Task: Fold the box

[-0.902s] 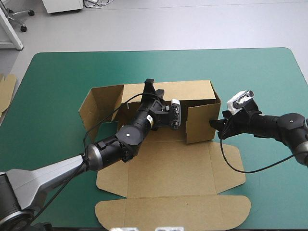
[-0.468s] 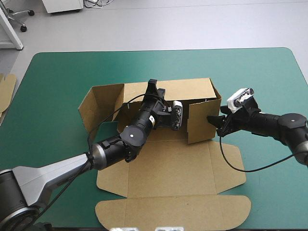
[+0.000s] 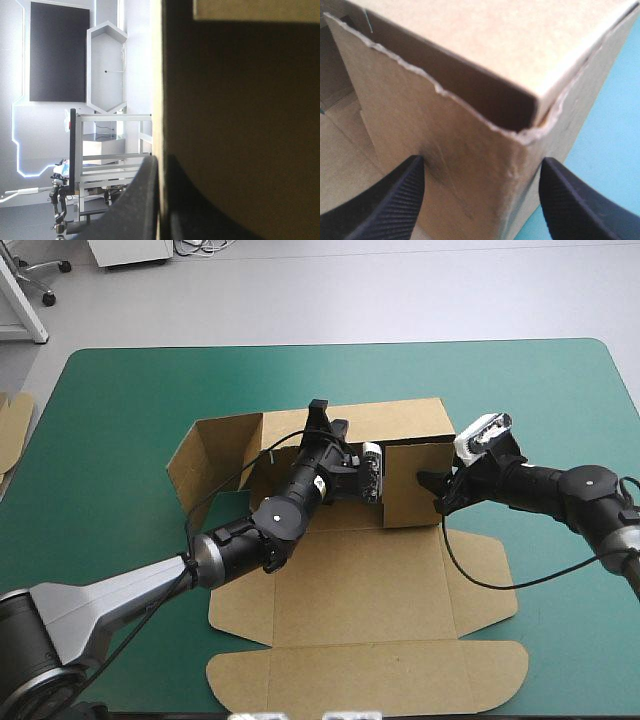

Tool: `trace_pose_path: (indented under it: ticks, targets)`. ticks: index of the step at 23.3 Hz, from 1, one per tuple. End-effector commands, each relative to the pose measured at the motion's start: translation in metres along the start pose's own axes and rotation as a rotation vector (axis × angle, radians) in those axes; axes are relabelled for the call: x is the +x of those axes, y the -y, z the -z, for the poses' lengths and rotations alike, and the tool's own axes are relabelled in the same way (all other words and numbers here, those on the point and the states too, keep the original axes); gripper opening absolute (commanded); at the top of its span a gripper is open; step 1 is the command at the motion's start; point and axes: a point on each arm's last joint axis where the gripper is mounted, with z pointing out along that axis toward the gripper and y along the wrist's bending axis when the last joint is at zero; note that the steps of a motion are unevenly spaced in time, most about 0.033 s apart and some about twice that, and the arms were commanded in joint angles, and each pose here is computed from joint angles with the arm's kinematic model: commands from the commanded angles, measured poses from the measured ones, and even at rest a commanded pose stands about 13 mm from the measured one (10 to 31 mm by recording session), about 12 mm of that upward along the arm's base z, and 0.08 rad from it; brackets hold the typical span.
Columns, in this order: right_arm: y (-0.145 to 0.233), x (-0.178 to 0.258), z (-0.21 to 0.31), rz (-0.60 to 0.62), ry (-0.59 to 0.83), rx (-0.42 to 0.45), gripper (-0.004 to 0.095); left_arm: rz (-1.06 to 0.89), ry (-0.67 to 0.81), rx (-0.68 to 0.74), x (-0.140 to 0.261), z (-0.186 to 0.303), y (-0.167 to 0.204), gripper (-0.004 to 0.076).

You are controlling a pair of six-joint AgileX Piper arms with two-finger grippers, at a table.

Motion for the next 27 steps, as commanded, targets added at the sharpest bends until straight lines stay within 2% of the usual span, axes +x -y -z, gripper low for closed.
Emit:
trace_pose_path:
  ticks: [1,8,12,13,15,18,27]
  targets:
    - [-0.002,-0.028,0.01,-0.041,0.054,0.05,0.0605,0.022,0.031,-0.085,-0.004,0.013,-0.027,-0.0014]
    - [-0.004,-0.042,0.013,-0.065,-0.008,0.094,0.0566,0.011,0.036,-0.088,-0.005,0.013,-0.027,-0.0014]
    - [-0.001,-0.04,0.007,-0.173,-0.021,0.078,0.0533,0.011,0.04,-0.086,-0.005,0.013,-0.027,-0.0014]
    - [-0.003,-0.039,0.0,-0.19,-0.046,0.041,0.0497,0.011,0.04,-0.086,-0.005,0.013,-0.027,-0.0014]
    - [-0.006,-0.042,-0.007,-0.188,-0.082,0.025,0.0449,0.011,0.04,-0.086,-0.005,0.013,-0.027,-0.0014]
    - [-0.004,-0.045,-0.007,-0.16,-0.127,0.063,0.037,0.011,0.04,-0.086,-0.005,0.013,-0.027,-0.0014]
    - [-0.006,-0.051,-0.005,-0.129,-0.112,0.036,0.0056,0.004,0.041,-0.091,-0.006,0.014,-0.029,-0.0014]
